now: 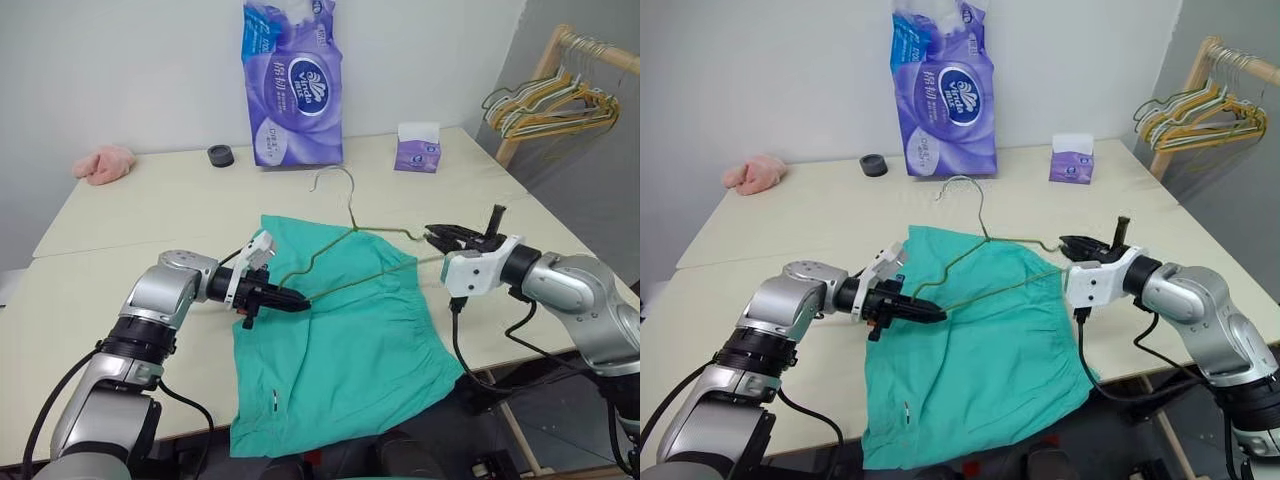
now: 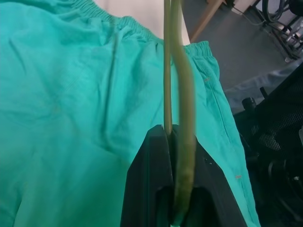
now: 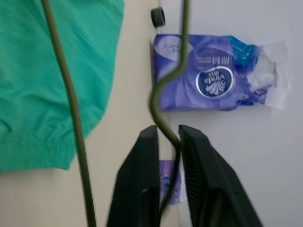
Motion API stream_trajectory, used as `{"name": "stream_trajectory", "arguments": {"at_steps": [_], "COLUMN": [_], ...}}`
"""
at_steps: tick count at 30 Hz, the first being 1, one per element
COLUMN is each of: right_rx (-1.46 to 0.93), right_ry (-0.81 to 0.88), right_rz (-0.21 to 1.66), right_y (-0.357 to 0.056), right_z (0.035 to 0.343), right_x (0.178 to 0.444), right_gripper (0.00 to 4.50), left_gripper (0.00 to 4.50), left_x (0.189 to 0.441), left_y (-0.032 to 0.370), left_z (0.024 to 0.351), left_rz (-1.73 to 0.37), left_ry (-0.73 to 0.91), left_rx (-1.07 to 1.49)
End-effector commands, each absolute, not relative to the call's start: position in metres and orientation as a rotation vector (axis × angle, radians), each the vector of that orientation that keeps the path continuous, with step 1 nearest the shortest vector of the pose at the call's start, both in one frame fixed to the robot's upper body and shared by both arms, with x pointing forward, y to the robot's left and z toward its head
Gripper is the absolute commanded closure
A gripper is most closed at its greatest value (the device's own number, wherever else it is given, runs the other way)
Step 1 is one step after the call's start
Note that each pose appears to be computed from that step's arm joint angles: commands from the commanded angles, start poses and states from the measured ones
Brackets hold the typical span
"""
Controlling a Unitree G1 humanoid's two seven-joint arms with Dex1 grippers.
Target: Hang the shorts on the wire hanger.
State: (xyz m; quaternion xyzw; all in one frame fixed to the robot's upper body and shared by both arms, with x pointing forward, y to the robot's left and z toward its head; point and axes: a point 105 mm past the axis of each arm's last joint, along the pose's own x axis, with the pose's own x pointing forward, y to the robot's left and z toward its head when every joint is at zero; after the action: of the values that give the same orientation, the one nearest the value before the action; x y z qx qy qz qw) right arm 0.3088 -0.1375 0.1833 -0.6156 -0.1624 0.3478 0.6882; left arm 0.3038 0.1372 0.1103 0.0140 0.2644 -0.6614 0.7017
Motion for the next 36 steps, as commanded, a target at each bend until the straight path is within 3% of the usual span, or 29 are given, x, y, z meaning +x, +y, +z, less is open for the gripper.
{"name": "stream_trajectory", "arguments": {"at_steps": [1, 5, 8, 16, 23, 36], "right_rx": [-1.414, -1.385, -1.282, -0.853, -0.658, -0.660], "right_ry": [-0.383, -0.332, -0.190, 0.139, 0.383, 0.567], "right_rz": [0.818, 0.882, 0.944, 0.860, 0.933, 0.955], "right_y": [-0.137, -0.141, -0.150, -0.176, -0.168, -0.156], "right_z": [0.190, 0.185, 0.176, 0.188, 0.168, 0.140], "right_x": [0.299, 0.289, 0.278, 0.272, 0.256, 0.266], "right_gripper": [2.43, 1.11, 0.05, 0.05, 0.05, 0.05], "left_gripper": [4.50, 4.50, 4.50, 4.50, 4.50, 4.50], "left_x": [0.306, 0.313, 0.322, 0.329, 0.325, 0.311], "left_y": [0.132, 0.134, 0.138, 0.148, 0.134, 0.114], "left_z": [0.118, 0.116, 0.113, 0.109, 0.121, 0.126], "left_rz": [-1.487, -1.449, -1.397, -1.396, -1.459, -1.551], "left_ry": [0.534, 0.509, 0.471, 0.390, 0.322, 0.285], "left_rx": [0.061, 0.088, 0.133, 0.483, 0.599, 0.682]}}
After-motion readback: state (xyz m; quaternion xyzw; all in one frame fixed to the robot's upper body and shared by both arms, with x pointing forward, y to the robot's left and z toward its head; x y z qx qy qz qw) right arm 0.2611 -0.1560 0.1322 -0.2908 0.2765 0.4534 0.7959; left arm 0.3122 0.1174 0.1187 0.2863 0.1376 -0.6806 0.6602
